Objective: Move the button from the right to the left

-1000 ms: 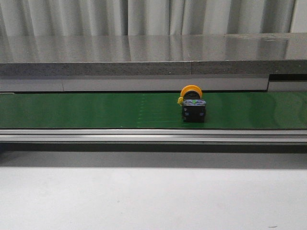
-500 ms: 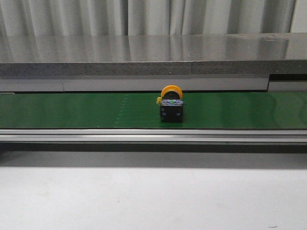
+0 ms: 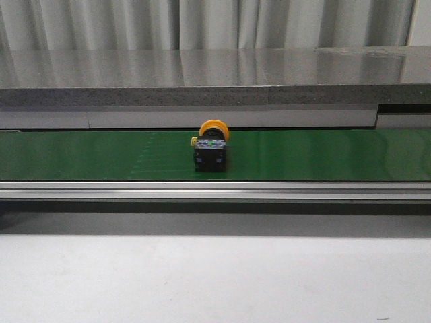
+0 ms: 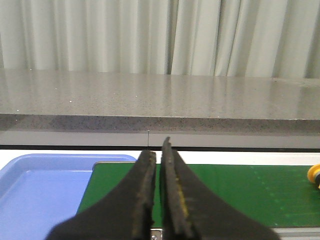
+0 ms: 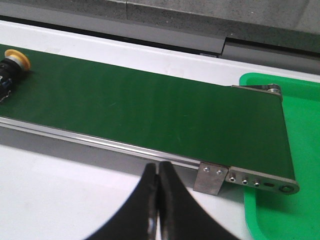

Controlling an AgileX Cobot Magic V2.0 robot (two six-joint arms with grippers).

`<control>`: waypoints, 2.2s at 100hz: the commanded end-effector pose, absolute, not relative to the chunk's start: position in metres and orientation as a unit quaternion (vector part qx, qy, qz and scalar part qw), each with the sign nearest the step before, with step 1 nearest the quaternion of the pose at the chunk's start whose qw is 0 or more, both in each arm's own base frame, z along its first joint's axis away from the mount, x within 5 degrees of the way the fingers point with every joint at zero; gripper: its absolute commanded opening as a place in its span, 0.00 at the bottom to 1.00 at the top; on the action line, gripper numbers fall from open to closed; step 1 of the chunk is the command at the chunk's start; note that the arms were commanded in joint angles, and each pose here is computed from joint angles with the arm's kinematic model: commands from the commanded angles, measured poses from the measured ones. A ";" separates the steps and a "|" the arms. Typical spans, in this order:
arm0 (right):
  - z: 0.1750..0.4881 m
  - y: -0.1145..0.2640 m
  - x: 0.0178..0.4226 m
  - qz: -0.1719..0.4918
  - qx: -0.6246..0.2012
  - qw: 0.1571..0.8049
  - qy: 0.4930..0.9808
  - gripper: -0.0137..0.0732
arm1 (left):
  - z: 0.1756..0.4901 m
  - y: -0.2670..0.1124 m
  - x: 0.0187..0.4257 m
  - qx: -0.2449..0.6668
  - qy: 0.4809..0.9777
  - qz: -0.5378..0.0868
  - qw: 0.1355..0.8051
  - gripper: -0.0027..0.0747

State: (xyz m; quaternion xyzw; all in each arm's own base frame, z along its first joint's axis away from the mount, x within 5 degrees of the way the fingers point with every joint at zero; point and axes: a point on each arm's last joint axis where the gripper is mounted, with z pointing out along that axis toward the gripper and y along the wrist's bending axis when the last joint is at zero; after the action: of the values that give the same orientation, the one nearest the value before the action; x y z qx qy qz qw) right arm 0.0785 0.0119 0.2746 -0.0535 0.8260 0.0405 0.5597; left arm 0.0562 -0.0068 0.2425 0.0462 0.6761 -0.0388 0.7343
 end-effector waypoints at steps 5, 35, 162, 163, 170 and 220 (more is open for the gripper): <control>0.289 0.010 0.081 0.037 -0.037 0.597 0.800 0.08 | 0.280 -0.008 0.068 0.038 0.668 -0.046 0.741 0.04; 0.289 0.010 0.081 0.037 -0.037 0.597 0.800 0.08 | 0.318 -0.015 0.131 0.041 0.804 -0.036 0.592 0.04; 0.289 0.010 0.081 0.037 -0.037 0.597 0.800 0.08 | 0.308 -0.029 0.221 0.032 0.902 -0.050 0.427 0.76; 0.289 0.010 0.081 0.037 -0.037 0.597 0.800 0.08 | 0.309 -0.030 0.221 0.033 0.902 -0.050 0.427 0.76; 0.289 0.010 0.081 0.037 -0.037 0.597 0.800 0.08 | 0.317 -0.034 0.222 0.042 0.898 -0.055 0.435 0.76; 0.289 0.010 0.081 0.037 -0.037 0.597 0.800 0.08 | 0.319 -0.090 0.273 0.119 0.901 -0.088 0.408 0.76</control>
State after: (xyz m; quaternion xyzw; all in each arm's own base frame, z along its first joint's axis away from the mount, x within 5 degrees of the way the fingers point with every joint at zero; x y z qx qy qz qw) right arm 0.0785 0.0119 0.2746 -0.0535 0.8260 0.0405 0.5597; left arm 0.2616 -0.0806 0.3048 0.1170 0.9173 -0.0734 0.3733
